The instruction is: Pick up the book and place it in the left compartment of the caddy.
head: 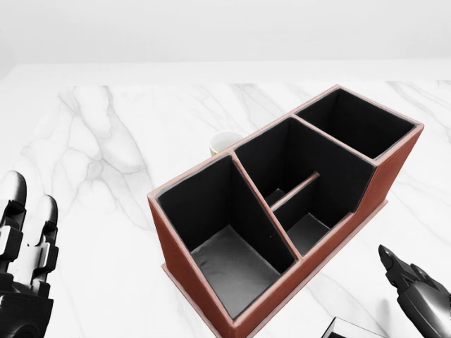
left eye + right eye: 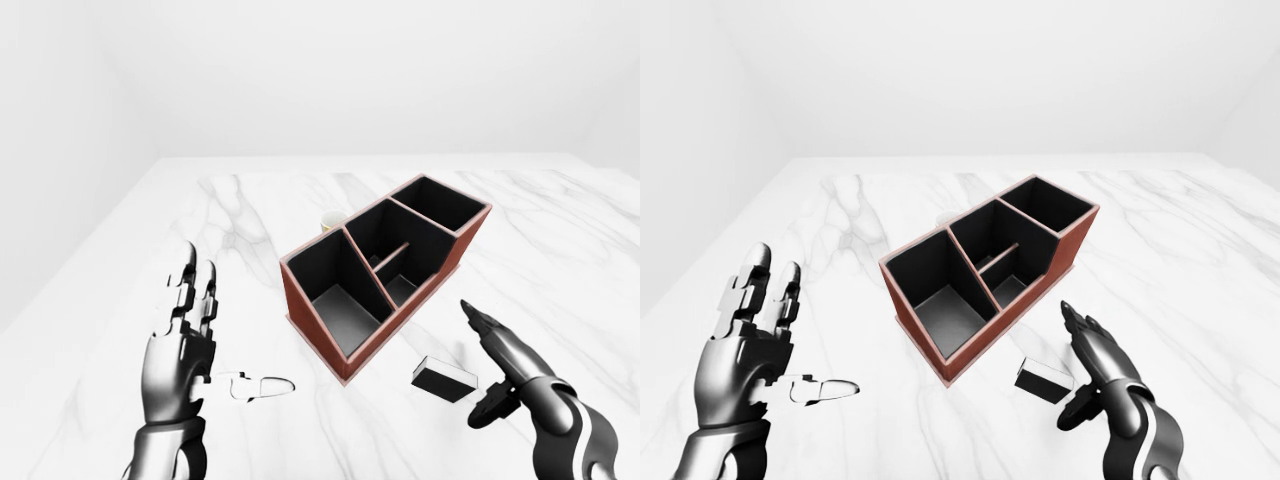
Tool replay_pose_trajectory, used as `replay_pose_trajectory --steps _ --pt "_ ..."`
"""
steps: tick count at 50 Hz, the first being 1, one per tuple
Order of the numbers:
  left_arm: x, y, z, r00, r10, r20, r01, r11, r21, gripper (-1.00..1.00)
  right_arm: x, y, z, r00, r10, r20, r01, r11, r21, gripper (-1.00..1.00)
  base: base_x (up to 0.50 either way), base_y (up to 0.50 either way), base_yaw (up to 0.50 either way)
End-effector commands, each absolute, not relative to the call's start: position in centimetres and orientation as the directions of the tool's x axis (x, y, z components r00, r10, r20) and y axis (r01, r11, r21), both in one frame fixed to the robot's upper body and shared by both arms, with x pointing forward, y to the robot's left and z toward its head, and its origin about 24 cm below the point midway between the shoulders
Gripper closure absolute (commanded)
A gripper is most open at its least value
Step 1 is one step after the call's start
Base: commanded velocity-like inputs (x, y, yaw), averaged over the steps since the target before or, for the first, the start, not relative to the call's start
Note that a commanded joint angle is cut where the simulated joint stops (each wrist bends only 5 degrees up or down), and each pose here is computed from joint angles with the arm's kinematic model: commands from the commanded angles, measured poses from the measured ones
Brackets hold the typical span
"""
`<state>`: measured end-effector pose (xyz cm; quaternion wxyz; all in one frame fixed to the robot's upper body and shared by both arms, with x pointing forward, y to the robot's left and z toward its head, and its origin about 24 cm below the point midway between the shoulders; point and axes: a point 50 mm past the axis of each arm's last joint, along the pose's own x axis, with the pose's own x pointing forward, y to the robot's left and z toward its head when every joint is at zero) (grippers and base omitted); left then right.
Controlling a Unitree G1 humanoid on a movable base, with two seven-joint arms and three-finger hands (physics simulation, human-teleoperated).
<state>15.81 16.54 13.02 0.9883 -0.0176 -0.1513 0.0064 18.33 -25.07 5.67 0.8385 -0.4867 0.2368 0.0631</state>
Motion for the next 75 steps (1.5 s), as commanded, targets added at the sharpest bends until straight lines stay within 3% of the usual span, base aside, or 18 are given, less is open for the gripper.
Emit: replay_pose_trajectory --steps 1,15,19,41,75 --pt "15.8 16.5 12.9 0.954 0.018 0.299 -0.007 0.999 -0.037 -1.00 18.7 -24.6 5.3 0.870 -0.117 -0.479 -0.371 0.484 -0.792 -1.00 0.00 0.00 0.00" --pt "15.8 16.5 13.0 0.954 0.018 0.300 -0.005 0.999 -0.042 -1.00 19.4 -23.9 5.3 0.871 -0.102 -0.481 -0.391 0.451 -0.803 -1.00 0.00 0.00 0.00" --pt "15.8 16.5 13.0 0.954 0.018 0.299 -0.004 0.999 -0.045 -1.00 19.7 -23.8 4.1 0.846 -0.088 -0.526 -0.438 0.449 -0.779 -1.00 0.00 0.00 0.00" --pt "15.7 16.6 13.2 0.953 0.019 0.301 -0.005 0.999 -0.047 -1.00 20.9 -23.2 4.8 0.860 -0.074 -0.506 -0.443 0.386 -0.809 -1.00 0.00 0.00 0.00" --pt "15.7 16.4 13.1 0.954 0.016 0.300 -0.003 0.999 -0.043 -1.00 20.6 -22.7 2.0 0.799 -0.012 -0.602 -0.535 0.442 -0.720 -1.00 0.00 0.00 0.00"
